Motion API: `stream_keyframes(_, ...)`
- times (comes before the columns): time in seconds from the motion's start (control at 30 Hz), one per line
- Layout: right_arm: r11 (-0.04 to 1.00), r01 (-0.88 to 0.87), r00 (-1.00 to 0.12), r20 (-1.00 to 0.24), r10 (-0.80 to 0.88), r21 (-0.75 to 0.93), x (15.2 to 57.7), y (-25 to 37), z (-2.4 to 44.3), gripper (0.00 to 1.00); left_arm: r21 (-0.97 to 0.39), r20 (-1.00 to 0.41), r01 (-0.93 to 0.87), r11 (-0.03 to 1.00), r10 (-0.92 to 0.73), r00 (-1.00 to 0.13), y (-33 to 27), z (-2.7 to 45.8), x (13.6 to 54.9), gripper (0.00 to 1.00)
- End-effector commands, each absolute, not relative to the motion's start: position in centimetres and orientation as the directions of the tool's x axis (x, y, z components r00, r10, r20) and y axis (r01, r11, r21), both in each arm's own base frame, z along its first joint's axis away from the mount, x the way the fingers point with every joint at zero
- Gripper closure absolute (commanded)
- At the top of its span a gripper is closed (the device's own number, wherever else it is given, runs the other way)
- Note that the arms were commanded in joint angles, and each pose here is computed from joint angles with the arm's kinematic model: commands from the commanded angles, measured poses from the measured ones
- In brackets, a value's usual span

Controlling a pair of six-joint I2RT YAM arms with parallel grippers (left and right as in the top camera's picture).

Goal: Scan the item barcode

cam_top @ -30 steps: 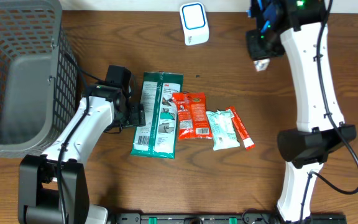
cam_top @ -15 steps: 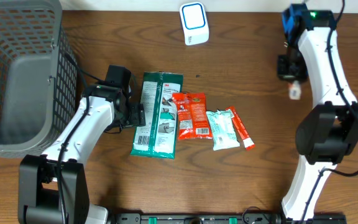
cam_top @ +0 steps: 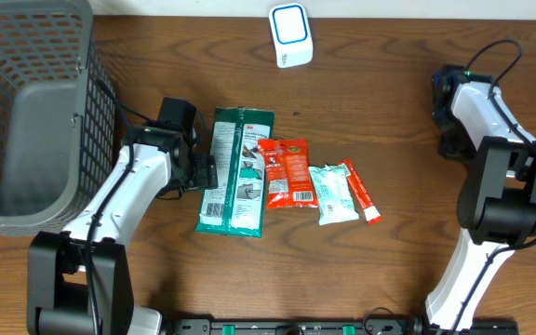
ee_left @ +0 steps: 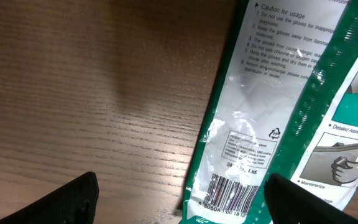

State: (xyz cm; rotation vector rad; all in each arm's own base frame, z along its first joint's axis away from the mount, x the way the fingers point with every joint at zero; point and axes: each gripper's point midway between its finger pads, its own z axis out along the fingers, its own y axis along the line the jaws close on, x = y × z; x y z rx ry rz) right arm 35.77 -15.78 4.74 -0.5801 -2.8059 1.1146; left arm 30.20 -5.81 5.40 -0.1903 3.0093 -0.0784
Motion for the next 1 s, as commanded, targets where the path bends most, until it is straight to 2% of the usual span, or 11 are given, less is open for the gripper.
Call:
stream_keyframes(0.0,0.583,0.339,-0.916,-0.117,0.384,-0.739,35.0,-18.0,4.9,0.99,-0.052,-0.126,-0.126,0.991,-0.131,-0.983,-5.7,5.5,30.3,0.14)
stream_keyframes(0.2,0.603,0.401,-0.892,-0.145,0.428,-0.690,34.9,-18.6,3.2,0.99,-0.052,-0.126,-0.126,0.991,-0.132,-0.983,-5.7,5.5,30.3,0.14)
stream_keyframes(0.3,0.631,0.436,-0.878,-0.149,0.456,-0.641,34.9,-18.4,2.0,0.93,-0.052,-0.126,-0.126,0.991,-0.132,-0.983,-5.7,5.5,30.3,0.14)
stream_keyframes(0.33,0.644,0.451,-0.872,-0.150,0.467,-0.617,35.0,-18.3,1.7,0.87,-0.052,-0.126,-0.126,0.991,-0.132,-0.983,-5.7,5.5,30.3,0.14)
stream_keyframes(0.4,0.678,0.455,-0.873,-0.139,0.468,-0.578,35.4,-17.9,1.1,0.50,-0.052,-0.126,-0.126,0.991,-0.131,-0.983,-5.7,5.5,30.3,0.14)
stream_keyframes(0.43,0.698,0.437,-0.884,-0.130,0.448,-0.567,35.7,-18.0,1.1,0.37,-0.052,-0.126,-0.126,0.991,-0.132,-0.983,-5.7,5.5,30.3,0.14)
stream_keyframes(0.5,0.717,0.402,-0.903,-0.117,0.413,-0.569,36.1,-18.1,1.4,0.29,-0.052,-0.126,-0.126,0.991,-0.131,-0.983,-5.7,5.5,30.3,0.14)
stream_keyframes(0.63,0.752,0.345,-0.931,-0.100,0.352,-0.562,37.1,-17.9,2.9,0.27,-0.052,-0.126,-0.126,0.991,-0.132,-0.983,-5.7,5.5,30.3,0.14)
stream_keyframes(0.83,0.834,0.396,-0.918,-0.151,0.366,-0.385,38.8,-15.4,4.9,0.26,-0.052,-0.126,-0.126,0.991,-0.132,-0.983,-5.7,5.5,30.3,0.14)
stream_keyframes(0.9,0.857,0.391,-0.920,-0.156,0.359,-0.336,39.0,-14.5,5.7,0.28,-0.052,-0.126,-0.126,0.991,-0.131,-0.983,-5.7,5.5,30.3,0.14)
stream_keyframes(0.97,0.878,0.381,-0.924,-0.163,0.347,-0.288,39.0,-13.5,7.0,0.37,-0.052,-0.126,-0.126,0.991,-0.132,-0.983,-5.7,5.5,30.3,0.14)
